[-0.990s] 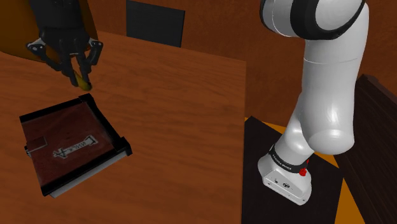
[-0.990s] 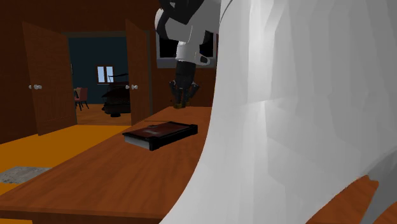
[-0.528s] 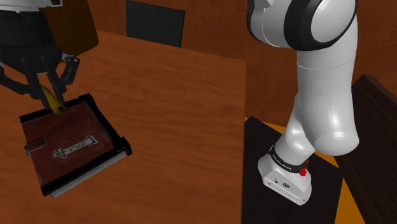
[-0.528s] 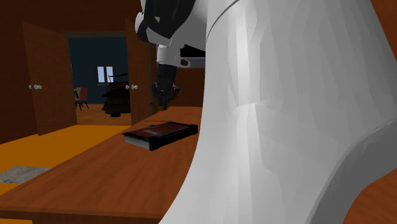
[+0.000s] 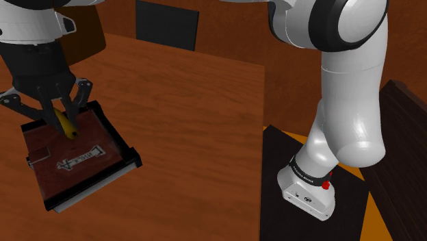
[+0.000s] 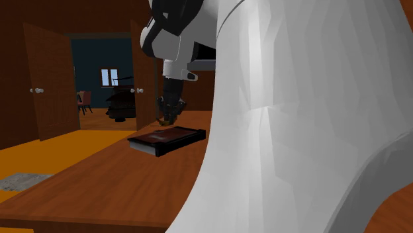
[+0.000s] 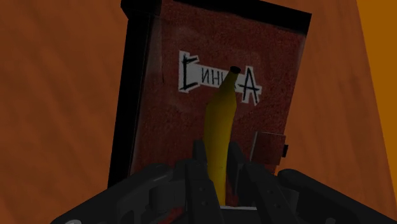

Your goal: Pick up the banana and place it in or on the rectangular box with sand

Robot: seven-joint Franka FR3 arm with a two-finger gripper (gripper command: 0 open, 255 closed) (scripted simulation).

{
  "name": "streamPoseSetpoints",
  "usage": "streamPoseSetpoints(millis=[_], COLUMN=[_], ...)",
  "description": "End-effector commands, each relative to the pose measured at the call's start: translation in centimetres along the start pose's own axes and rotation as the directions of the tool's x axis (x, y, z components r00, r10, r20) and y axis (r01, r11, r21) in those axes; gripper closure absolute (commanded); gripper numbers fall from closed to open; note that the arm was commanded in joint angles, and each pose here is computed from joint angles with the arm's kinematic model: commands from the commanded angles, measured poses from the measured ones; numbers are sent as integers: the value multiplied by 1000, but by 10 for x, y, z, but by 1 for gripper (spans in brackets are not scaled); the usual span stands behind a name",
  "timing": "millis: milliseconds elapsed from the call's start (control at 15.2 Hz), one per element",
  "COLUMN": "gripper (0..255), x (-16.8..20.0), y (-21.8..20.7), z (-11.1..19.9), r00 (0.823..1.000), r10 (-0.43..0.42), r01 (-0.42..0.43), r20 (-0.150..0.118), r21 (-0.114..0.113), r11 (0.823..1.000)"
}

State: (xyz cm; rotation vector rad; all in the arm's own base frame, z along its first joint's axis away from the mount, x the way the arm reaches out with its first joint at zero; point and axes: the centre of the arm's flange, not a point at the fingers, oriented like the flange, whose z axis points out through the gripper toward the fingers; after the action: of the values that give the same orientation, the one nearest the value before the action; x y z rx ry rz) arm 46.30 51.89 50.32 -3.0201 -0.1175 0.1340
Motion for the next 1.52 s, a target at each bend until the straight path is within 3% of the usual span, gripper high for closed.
streamPoseSetpoints(millis=[0,594,660,990,1254,1452], gripper=[255,255,0,0,0,0], x=[1,1,1,1,1,1], y=[2,2,2,2,2,2], z=[11,19,19,19,-31,-31], r00=[1000,1000,1000,1000,1000,1000], r10=[0,0,0,0,0,0], r01=[0,0,0,0,0,0], r20=[0,0,0,0,0,0], r21=[1,0,0,0,1,1], r11=[1000,1000,1000,1000,1000,1000])
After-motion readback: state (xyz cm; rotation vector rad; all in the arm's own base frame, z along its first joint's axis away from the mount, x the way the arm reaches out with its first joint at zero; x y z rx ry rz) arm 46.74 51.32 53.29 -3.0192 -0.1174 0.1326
